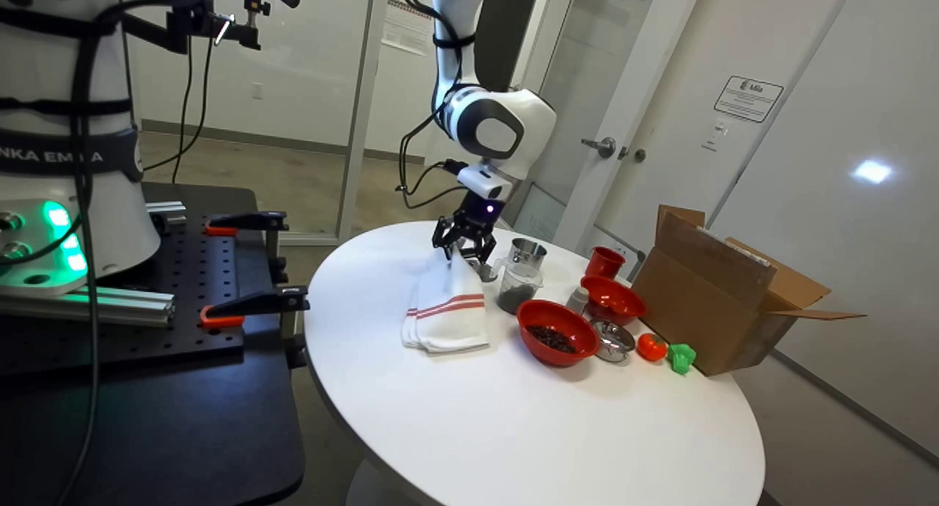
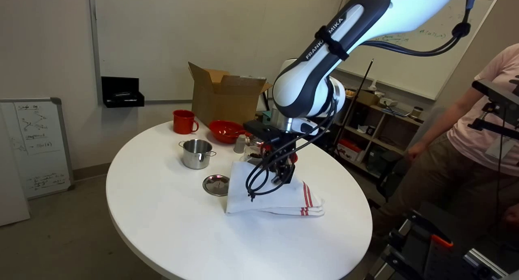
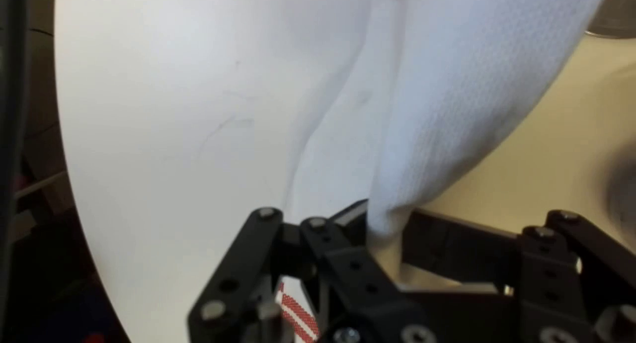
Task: Pick up the white towel and move it to the right.
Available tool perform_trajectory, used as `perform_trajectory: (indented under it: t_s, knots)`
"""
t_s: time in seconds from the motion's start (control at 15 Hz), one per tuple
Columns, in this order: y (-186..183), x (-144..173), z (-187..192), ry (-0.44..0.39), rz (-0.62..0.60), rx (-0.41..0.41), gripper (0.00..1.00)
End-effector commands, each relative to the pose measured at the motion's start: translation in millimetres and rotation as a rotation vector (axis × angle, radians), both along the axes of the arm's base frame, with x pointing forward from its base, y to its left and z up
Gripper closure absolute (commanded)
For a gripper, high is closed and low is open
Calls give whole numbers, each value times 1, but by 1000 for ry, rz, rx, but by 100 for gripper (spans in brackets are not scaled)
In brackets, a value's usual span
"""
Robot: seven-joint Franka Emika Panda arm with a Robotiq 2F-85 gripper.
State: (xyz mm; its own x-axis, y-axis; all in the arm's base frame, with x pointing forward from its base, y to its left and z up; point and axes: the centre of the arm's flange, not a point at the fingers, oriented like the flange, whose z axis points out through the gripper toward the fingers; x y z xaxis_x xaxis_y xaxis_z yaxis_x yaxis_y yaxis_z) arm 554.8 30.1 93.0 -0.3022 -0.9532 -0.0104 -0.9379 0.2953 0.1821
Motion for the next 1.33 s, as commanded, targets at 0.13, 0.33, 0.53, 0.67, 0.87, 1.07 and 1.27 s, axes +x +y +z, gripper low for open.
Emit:
perform_trajectory:
  t_s: [0.13,0.33,0.53,0.67,0.87,1.07,1.27]
  knots:
    - [-33,-10,48,18,-35,-41,100]
    - [-60,-16,72,18,-69,-63,100]
    - [-91,-25,102,14,-132,-115,100]
    - [-109,-30,120,7,-174,-149,100]
    - [-131,-37,144,-3,-236,-190,100]
    - [-145,-46,161,4,-293,-226,100]
    - [-169,-48,164,20,-410,-227,100]
